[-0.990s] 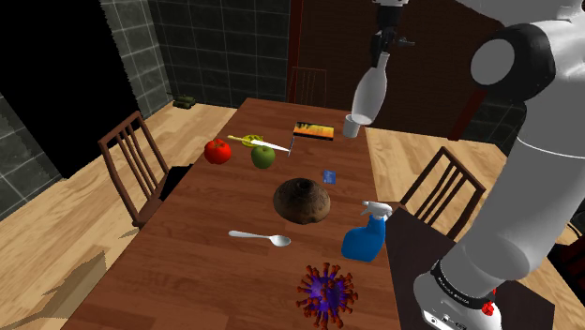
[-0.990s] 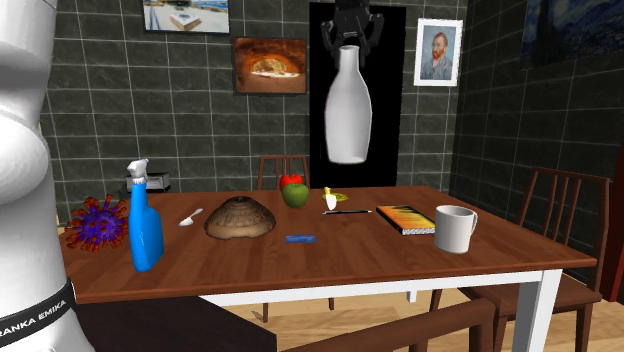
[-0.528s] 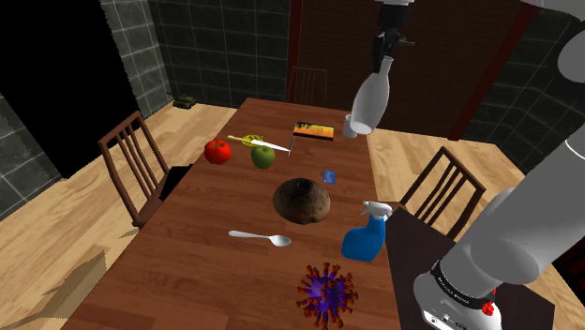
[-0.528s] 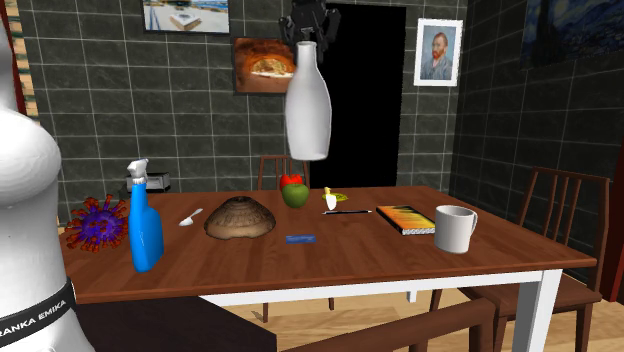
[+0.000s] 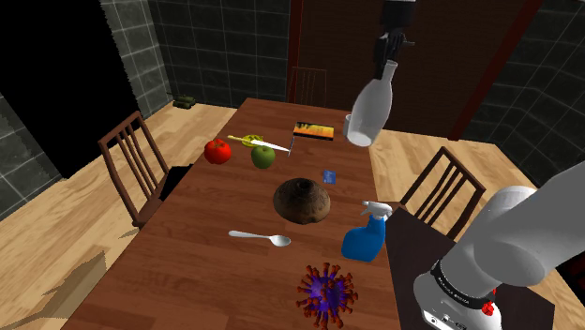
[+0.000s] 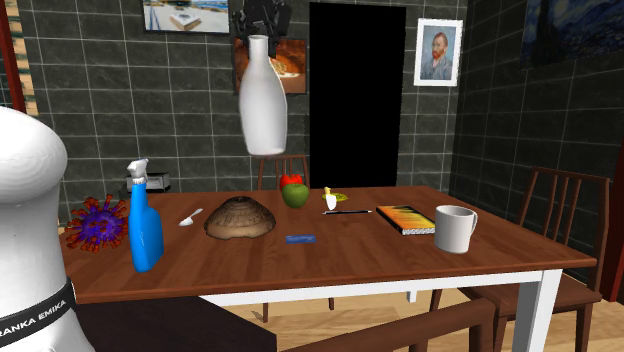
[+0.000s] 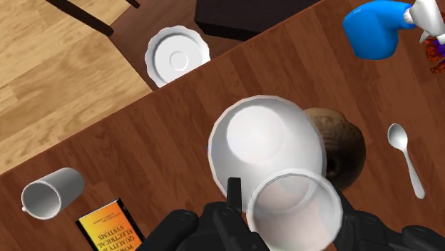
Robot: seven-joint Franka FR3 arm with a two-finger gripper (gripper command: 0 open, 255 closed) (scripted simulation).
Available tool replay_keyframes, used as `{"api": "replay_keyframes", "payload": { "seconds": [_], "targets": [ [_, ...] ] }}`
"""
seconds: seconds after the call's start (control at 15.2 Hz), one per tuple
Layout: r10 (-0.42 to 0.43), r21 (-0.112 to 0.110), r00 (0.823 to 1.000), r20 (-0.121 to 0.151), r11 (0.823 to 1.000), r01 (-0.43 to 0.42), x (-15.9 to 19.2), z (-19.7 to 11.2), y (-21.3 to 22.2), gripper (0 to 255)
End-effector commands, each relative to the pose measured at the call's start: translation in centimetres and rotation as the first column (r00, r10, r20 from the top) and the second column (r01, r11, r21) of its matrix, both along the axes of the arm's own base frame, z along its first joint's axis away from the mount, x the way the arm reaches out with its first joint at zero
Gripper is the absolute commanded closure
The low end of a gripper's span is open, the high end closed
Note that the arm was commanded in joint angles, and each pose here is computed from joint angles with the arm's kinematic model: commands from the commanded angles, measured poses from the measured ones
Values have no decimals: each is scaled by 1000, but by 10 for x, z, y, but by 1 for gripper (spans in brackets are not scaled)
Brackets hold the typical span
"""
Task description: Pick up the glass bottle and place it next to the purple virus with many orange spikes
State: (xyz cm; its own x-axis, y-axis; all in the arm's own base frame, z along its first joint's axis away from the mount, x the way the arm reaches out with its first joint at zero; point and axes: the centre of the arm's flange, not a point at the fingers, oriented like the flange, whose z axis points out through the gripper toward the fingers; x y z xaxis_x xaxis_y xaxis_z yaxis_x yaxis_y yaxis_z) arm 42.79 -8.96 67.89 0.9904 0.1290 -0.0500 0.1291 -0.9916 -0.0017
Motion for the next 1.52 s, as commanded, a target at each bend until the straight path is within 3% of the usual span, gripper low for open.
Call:
{"api": "replay_keyframes", "payload": {
  "seconds": [0.0,1.45],
  "targets": [
    [-1,-1,1000,0,1000,1,-15,5,21,255],
    [-1,-1,1000,0,1000,1,-170,40,264,255]
  ]
}}
